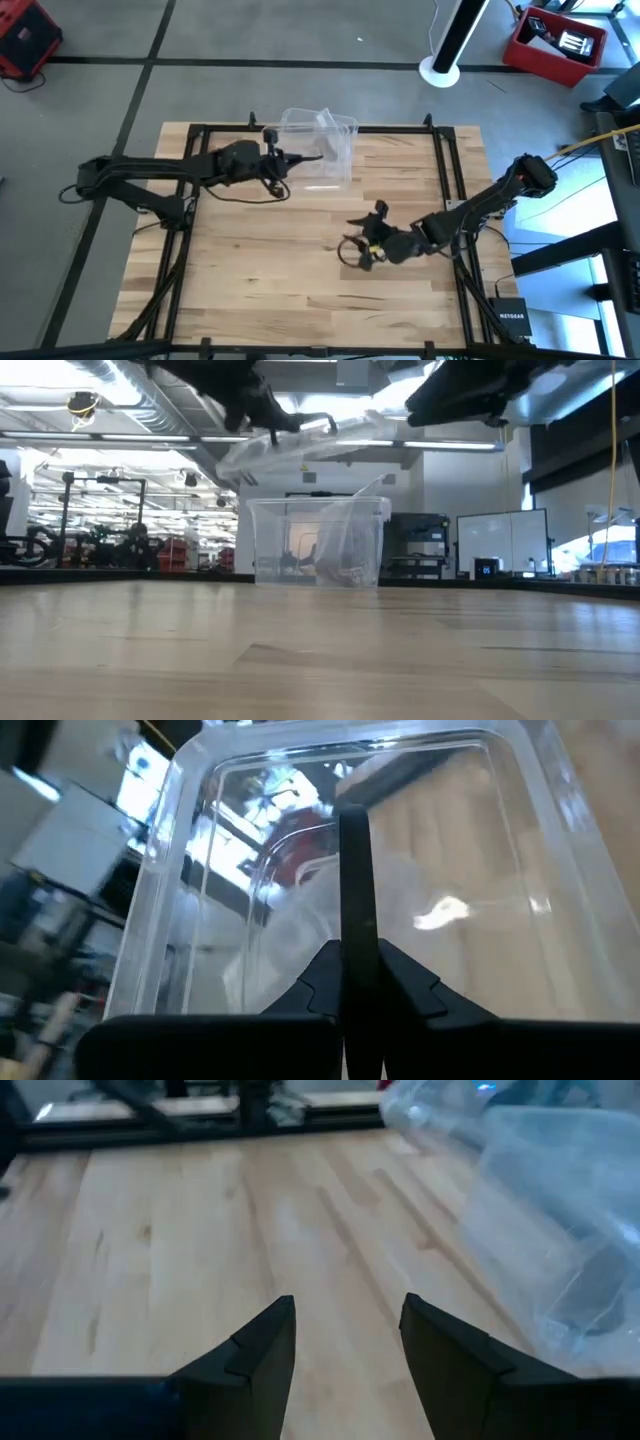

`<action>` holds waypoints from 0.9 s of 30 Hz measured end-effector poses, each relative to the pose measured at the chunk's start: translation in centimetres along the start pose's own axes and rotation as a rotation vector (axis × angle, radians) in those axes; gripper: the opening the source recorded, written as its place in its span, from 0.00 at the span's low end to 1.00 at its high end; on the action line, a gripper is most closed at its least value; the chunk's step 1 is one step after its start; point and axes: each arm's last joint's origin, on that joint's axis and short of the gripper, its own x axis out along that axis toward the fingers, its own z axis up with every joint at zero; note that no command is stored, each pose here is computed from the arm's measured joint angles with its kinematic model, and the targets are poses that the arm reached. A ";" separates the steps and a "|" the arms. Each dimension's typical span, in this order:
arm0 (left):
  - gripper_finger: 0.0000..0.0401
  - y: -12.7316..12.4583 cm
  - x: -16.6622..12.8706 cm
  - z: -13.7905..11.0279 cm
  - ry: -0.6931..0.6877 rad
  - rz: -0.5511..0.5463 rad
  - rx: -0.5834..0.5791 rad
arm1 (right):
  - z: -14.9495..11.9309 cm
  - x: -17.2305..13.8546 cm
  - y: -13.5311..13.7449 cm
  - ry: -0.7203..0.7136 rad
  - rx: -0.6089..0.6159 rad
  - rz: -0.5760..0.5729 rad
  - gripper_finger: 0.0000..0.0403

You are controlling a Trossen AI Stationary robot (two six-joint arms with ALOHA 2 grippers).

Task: Roll bandage
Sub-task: Close the transparent container

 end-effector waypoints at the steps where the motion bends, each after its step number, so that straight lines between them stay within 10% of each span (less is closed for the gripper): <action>1: 0.05 0.1 0.6 -0.2 0.005 0.014 0.030 | 0.2 0.3 -0.4 -0.002 0.007 -0.014 0.45; 27: 0.06 9.8 9.9 -8.1 0.134 -0.284 0.007 | 0.1 2.0 -3.0 0.140 -0.002 0.045 0.45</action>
